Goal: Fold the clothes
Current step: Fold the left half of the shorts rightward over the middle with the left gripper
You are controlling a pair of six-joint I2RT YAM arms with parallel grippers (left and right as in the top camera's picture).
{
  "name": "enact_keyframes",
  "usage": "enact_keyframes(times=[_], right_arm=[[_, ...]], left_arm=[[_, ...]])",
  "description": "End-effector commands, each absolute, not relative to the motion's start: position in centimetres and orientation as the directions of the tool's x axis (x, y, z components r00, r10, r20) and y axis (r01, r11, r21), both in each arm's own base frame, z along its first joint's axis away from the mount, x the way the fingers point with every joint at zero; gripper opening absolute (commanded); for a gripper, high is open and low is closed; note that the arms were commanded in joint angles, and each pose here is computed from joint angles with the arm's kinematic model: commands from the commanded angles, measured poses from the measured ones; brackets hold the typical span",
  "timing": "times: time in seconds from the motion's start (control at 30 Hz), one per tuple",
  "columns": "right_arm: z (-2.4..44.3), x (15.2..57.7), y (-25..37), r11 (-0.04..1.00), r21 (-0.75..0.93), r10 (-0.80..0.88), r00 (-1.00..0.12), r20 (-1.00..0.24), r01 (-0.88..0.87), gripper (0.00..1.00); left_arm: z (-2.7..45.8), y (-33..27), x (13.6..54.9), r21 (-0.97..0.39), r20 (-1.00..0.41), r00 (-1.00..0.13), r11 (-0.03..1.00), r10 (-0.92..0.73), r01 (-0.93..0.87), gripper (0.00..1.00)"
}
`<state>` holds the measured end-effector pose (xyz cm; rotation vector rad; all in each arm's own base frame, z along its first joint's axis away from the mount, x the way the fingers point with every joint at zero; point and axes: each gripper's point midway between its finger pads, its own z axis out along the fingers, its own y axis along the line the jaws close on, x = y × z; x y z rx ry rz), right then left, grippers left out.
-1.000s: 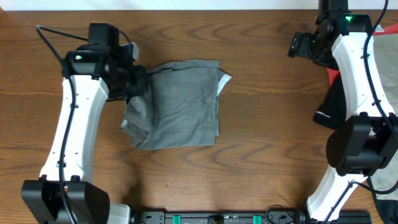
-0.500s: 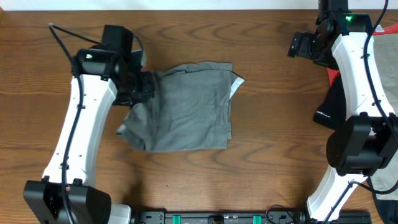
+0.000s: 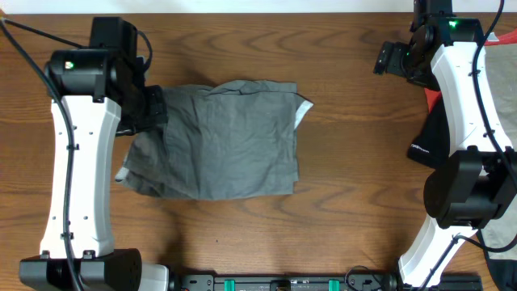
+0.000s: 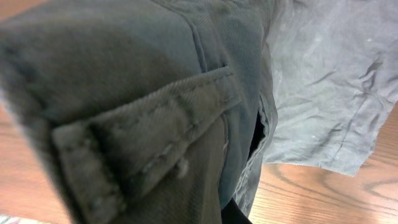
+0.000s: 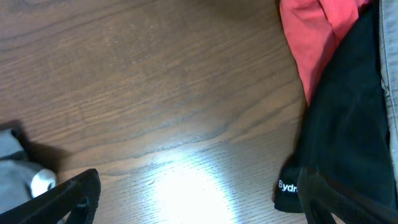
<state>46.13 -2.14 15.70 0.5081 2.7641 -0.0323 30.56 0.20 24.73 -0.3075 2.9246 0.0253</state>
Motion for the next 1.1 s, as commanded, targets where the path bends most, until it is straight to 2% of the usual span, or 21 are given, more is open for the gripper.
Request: enact_keyframes(times=[0.0, 0.17, 0.5, 0.77, 1.07], right_arm=[[15.7, 46.0, -2.4, 0.929, 0.041, 0.361, -0.876, -0.321, 0.368, 0.99], [15.7, 46.0, -2.4, 0.929, 0.041, 0.361, -0.876, -0.321, 0.368, 0.99], [15.7, 46.0, -2.4, 0.929, 0.041, 0.361, -0.876, -0.321, 0.368, 0.99], [15.7, 46.0, -2.4, 0.929, 0.041, 0.361, -0.876, -0.321, 0.368, 0.99], [15.7, 46.0, -2.4, 0.929, 0.041, 0.361, -0.876, -0.321, 0.368, 0.99]], left_arm=[[26.3, 2.4, 30.2, 0.1, -0.248, -0.949, 0.97, -0.193, -0.223, 0.06], [26.5, 4.0, 29.9, 0.179, -0.254, -0.947, 0.953, -0.195, -0.244, 0.06], [25.9, 0.2, 32.6, 0.009, -0.285, -0.943, 0.983, -0.172, -0.182, 0.06], [22.2, -2.7, 34.5, 0.023, -0.189, -0.977, 0.994, -0.096, -0.102, 0.06], [21.6, -7.6, 36.6, 0.008, -0.254, -0.967, 1.0, 0.023, 0.022, 0.06]])
